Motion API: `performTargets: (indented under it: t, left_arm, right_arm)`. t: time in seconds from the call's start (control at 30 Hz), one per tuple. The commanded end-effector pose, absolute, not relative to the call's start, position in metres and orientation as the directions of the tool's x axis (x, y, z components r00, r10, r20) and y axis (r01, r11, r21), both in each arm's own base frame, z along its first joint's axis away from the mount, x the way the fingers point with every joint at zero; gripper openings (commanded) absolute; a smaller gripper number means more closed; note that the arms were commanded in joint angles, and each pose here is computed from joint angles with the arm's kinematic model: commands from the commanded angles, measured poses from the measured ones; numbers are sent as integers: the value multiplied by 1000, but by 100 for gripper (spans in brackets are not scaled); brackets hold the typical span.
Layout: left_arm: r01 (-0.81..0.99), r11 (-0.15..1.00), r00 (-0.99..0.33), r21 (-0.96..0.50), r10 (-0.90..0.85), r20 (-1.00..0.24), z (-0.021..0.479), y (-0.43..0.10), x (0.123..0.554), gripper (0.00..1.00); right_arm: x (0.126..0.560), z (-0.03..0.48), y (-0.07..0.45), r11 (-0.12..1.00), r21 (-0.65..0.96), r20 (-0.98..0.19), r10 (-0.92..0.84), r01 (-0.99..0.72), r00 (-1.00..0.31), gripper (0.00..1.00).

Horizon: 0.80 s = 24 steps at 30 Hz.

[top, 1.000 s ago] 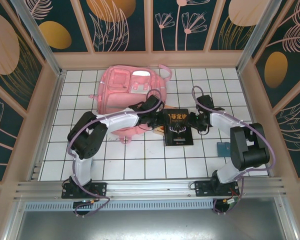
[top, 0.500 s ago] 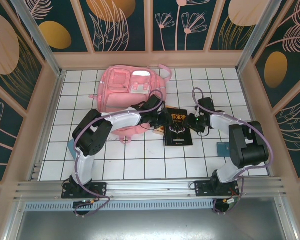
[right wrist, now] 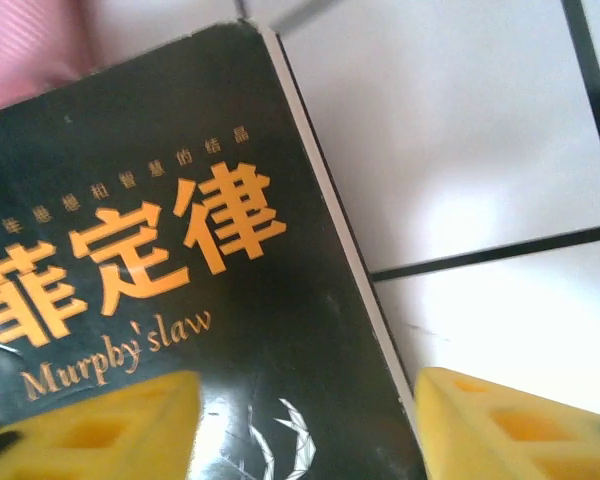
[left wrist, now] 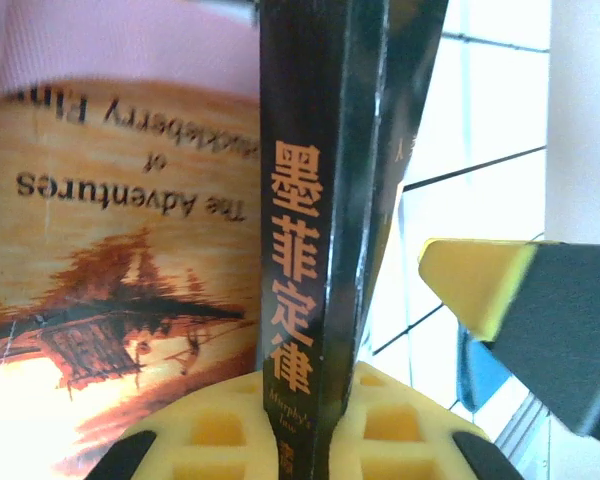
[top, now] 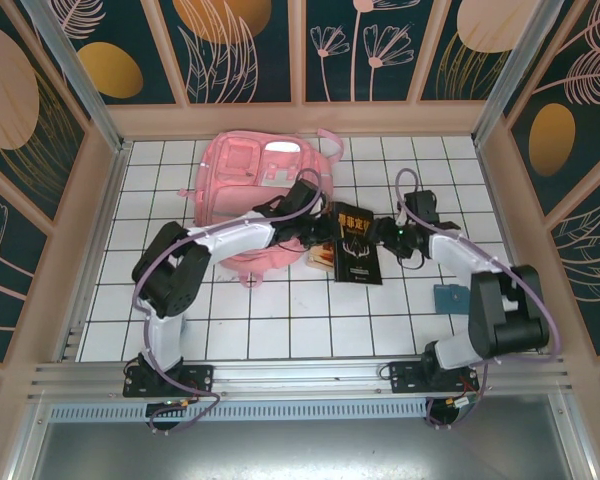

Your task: Pack books, pencil case, and school supplies into a backpack

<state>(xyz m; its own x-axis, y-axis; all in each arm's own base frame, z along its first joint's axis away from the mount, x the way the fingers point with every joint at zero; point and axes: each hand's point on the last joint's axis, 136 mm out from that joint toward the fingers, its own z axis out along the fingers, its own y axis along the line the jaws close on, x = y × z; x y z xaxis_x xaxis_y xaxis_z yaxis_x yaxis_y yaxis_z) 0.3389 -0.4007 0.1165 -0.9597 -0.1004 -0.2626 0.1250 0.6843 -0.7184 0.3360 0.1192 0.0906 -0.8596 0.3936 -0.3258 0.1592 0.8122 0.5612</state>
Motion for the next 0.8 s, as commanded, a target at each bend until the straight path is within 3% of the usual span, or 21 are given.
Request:
performTargets:
  t: [0.0,0.1,0.27,0.6,0.77]
  left_arm:
    - [265,588,-875,-764,-187,-447,202,-387,363,0]
    - [281,569,-838,-773,-246,-486,228,-368,373,0]
    - [274,509,-772,-816,-390,-503,281,-335,387,0]
    - [197,281,-764,-939,-556,-327,329,-315,395,2]
    - [129,159,-788,-979,-583,-198,329,-315,395,2]
  right_arm:
    - [339,140,129,741,668,-393,433,72,-811,77]
    - [336,173,147,633,774,-391,458,-15,-798,87]
    - [330,213,172,439,893,-337,507,-98,-794,93]
    - [324,263,216,130,974,-225,535,-184,-814,97]
    - [330,284,220,37,971,-212,588,-236,-781,92]
